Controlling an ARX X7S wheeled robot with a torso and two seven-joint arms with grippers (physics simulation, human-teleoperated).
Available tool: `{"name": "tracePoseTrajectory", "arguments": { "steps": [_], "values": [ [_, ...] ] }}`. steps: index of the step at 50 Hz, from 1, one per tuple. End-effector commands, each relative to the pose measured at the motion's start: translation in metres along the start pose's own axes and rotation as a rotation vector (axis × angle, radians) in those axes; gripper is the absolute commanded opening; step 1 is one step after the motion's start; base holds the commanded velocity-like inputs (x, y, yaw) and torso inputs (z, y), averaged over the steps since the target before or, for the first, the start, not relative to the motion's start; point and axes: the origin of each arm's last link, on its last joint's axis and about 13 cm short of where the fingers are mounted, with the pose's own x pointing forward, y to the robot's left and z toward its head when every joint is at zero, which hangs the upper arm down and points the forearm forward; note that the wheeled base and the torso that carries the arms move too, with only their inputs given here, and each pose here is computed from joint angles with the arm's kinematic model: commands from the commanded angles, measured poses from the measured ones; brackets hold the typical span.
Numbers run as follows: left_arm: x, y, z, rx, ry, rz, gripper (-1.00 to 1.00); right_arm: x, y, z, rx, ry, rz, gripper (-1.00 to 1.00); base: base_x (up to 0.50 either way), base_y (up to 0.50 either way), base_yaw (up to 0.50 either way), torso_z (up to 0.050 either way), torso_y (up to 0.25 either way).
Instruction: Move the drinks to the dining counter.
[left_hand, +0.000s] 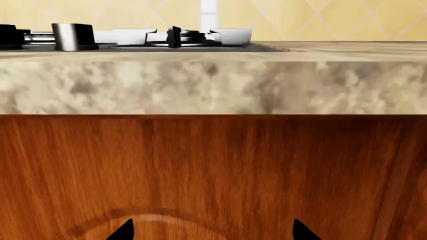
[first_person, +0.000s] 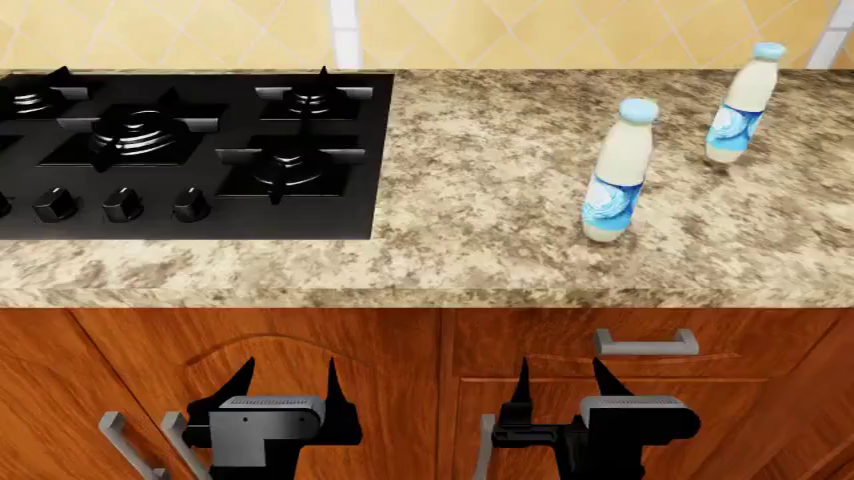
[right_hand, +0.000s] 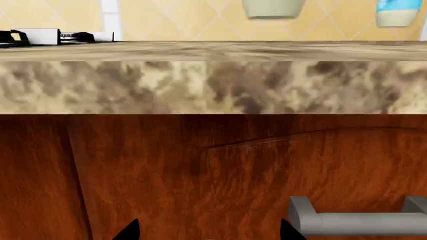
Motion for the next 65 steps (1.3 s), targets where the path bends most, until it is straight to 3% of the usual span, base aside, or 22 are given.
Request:
{"name": "tracePoseTrajectory", "arguments": {
  "steps": [1,10,14,17,19,21,23,25,26,27,29,32,33,47,65],
  "values": [
    [-0.001,0.0,0.001,-0.01,-0.002,0.004,1.0,0.0,-0.001,0.002,0.023,-0.011,-0.005,1.0,0.0,0.0,0.0,0.0,0.0],
    [-0.003,0.002,0.002,-0.037,0.006,0.027,1.0,0.001,-0.002,0.003,0.028,-0.002,-0.001,1.0,0.0,0.0,0.0,0.0,0.0],
    [-0.007,0.006,0.01,-0.061,-0.004,0.036,1.0,-0.005,-0.003,0.026,0.006,0.0,0.01,1.0,0.0,0.0,0.0,0.0,0.0],
    [-0.014,0.011,0.054,-0.058,-0.097,0.033,1.0,-0.014,-0.008,0.067,-0.02,-0.014,0.046,1.0,0.0,0.0,0.0,0.0,0.0],
    [-0.017,0.014,0.078,-0.009,-0.142,0.031,1.0,-0.015,-0.012,0.083,-0.018,-0.029,0.047,1.0,0.0,0.0,0.0,0.0,0.0],
    [-0.019,0.021,0.119,0.037,-0.21,0.044,1.0,-0.014,-0.016,0.105,-0.039,-0.055,0.062,1.0,0.0,0.0,0.0,0.0,0.0],
    [-0.019,0.029,0.148,0.096,-0.266,0.097,1.0,-0.012,-0.019,0.119,-0.053,-0.071,0.06,1.0,0.0,0.0,0.0,0.0,0.0],
    [-0.02,0.037,0.176,0.073,-0.315,0.102,1.0,-0.012,-0.023,0.137,-0.062,-0.126,0.061,1.0,0.0,0.0,0.0,0.0,0.0],
    [-0.021,0.039,0.188,0.077,-0.349,0.108,1.0,-0.012,-0.025,0.148,-0.024,-0.148,0.059,1.0,0.0,0.0,0.0,0.0,0.0],
    [-0.023,0.04,0.196,0.071,-0.375,0.093,1.0,-0.011,-0.028,0.156,-0.027,-0.175,0.025,1.0,0.0,0.0,0.0,0.0,0.0],
    [-0.024,0.043,0.205,0.059,-0.415,0.099,1.0,-0.012,-0.031,0.167,-0.034,-0.173,0.061,1.0,0.0,0.0,0.0,0.0,0.0],
    [-0.023,0.05,0.207,0.044,-0.378,0.116,1.0,-0.017,-0.036,0.184,-0.085,-0.267,0.082,1.0,0.0,0.0,0.0,0.0,0.0],
    [-0.023,0.052,0.207,0.075,-0.393,0.148,1.0,-0.02,-0.037,0.19,-0.144,-0.267,0.051,1.0,0.0,0.0,0.0,0.0,0.0],
    [0.018,0.056,0.193,0.096,-0.341,0.175,1.0,0.019,-0.033,0.179,-0.151,-0.205,0.099,1.0,0.0,-0.3,0.0,0.0,0.0],
    [0.012,0.056,0.201,0.097,-0.368,0.181,1.0,0.013,-0.034,0.178,-0.145,-0.215,0.104,1.0,0.0,-0.5,0.0,0.0,0.0]
  ]
}}
